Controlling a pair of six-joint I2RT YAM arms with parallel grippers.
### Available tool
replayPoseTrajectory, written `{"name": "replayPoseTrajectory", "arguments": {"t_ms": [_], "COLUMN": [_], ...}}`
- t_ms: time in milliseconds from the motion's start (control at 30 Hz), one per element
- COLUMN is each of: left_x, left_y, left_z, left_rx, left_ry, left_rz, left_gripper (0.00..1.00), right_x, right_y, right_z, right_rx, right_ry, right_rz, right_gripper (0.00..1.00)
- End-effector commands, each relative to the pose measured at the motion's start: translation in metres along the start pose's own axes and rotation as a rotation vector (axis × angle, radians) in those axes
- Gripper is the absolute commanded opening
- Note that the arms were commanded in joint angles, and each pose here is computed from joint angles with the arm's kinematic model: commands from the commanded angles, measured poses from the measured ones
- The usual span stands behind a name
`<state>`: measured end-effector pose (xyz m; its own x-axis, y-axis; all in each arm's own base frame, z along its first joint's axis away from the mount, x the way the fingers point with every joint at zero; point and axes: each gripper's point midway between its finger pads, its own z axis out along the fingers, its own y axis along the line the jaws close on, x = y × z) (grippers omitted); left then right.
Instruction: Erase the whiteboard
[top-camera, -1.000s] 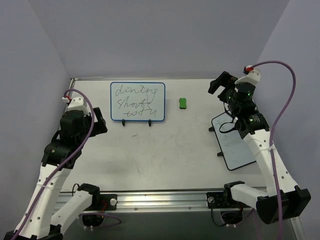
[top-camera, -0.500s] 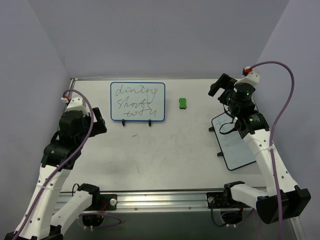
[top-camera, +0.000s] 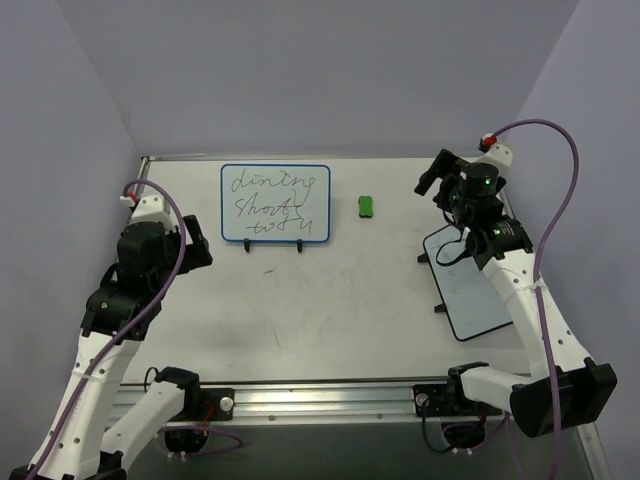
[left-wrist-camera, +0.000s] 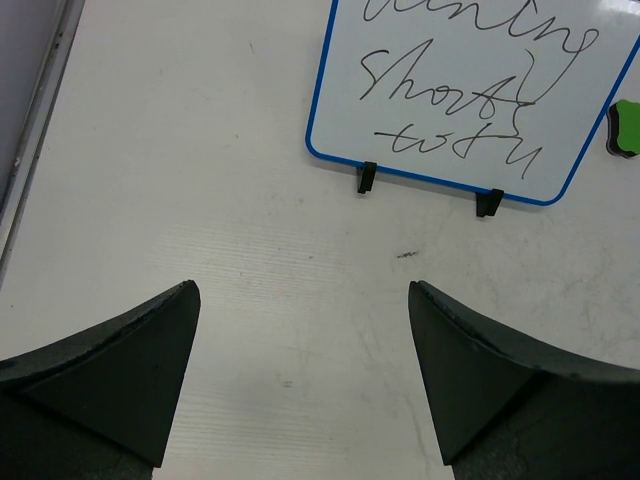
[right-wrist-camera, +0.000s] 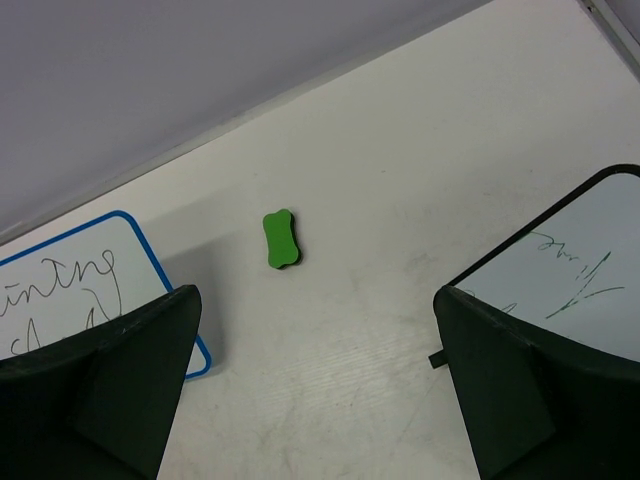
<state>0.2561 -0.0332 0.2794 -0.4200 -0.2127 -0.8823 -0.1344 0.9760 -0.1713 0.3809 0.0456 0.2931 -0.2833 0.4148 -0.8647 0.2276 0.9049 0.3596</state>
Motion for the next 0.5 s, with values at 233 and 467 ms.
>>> {"name": "replayPoseTrajectory", "arguments": {"t_ms": [233,467], "left_x": [-0.013,-0.013], "left_y": [0.007,0.005], "left_z": [0.008,0.006], "left_rx": [-0.083,-0.074], "left_ry": [-0.032,-0.039], "left_rz": [-0.045,-0.037], "left_gripper": [0.94,0.94], "right_x": [-0.027,-0.036], "right_y": [-0.004,-0.001], "right_z": [-0.028,-0.036], "right_rx": [0.041,0.027], "right_ry": [-0.021,-0.023], "right_rz": [-0.001,-0.008], "right_gripper": [1.0,1.0]}}
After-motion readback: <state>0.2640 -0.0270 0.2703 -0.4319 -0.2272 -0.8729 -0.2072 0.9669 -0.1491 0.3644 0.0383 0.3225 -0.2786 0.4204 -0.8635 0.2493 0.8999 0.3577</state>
